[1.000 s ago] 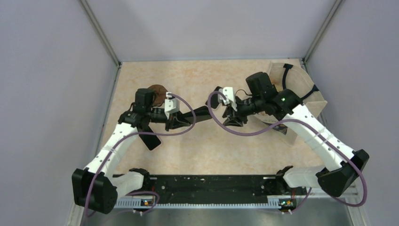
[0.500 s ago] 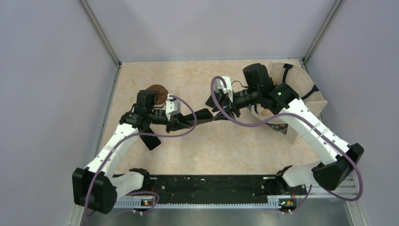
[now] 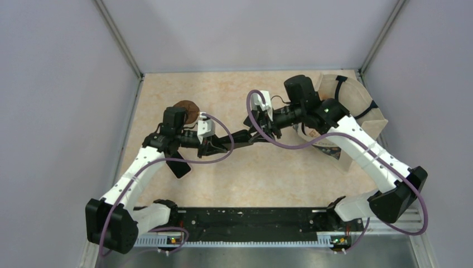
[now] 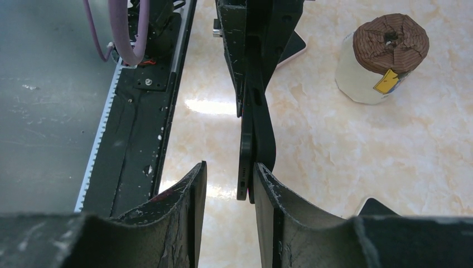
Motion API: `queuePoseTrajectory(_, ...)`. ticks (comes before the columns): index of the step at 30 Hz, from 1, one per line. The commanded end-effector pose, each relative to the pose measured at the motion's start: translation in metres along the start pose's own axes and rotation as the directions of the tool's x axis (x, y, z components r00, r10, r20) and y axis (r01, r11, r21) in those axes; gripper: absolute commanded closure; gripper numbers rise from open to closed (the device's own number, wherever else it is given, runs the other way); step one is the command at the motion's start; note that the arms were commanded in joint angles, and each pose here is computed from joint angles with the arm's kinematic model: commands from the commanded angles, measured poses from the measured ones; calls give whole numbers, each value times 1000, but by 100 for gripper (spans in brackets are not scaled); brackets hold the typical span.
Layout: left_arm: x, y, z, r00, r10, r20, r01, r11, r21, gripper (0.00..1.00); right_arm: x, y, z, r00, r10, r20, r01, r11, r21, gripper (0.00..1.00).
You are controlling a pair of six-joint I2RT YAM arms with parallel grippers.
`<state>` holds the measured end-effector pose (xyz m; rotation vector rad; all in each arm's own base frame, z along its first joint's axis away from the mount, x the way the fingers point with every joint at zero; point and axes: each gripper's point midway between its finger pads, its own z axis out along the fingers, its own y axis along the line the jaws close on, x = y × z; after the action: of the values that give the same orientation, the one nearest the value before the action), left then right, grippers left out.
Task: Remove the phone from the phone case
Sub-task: Remove the phone case from the phone.
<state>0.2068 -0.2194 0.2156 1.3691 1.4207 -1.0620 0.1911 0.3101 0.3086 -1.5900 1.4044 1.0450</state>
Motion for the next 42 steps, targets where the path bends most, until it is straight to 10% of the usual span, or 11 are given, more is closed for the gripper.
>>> queuePoseTrajectory(1, -23, -2, 0, 994, 88, 65, -89, 996, 21, 100, -16, 5, 2, 998, -39, 45, 40, 999, -25, 64)
queuePoseTrajectory(42, -26, -21, 2, 988, 122, 96, -131, 987, 97, 100, 14, -15, 20, 1000, 15, -19, -14, 999, 40, 66)
